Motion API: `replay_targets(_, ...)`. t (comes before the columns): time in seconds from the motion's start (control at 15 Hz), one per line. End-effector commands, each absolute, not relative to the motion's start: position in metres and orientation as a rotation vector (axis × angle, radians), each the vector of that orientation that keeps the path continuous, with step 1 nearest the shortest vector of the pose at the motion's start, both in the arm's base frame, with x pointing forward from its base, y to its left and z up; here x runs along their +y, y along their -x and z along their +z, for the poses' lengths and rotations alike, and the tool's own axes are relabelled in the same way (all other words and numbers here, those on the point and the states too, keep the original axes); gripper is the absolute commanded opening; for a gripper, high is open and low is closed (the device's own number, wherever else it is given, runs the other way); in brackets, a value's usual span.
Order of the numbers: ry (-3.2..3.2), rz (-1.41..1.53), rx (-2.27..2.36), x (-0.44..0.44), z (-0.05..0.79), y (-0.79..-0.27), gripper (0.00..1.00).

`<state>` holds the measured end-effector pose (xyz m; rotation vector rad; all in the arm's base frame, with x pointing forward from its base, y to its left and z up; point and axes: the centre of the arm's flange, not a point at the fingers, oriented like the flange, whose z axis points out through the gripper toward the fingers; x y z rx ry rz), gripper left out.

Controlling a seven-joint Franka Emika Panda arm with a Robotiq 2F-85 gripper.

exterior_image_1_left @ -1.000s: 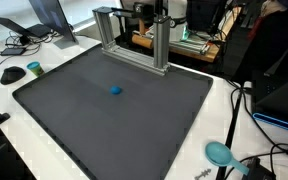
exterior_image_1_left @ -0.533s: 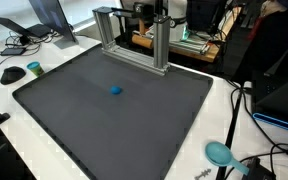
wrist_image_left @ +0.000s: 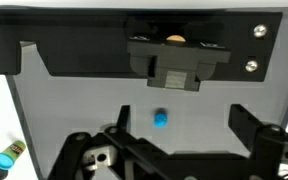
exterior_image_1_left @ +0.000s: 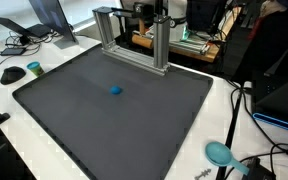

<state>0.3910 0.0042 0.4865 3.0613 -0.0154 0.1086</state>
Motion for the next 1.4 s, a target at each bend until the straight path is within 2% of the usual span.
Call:
replay_targets(0.0,-3.036,0.106,-0.003,0.016,0.476,-0.385,1.0)
replay_targets(1.33,-3.043,0.123,-0.06,0.008,0.433,-0.351,1.0)
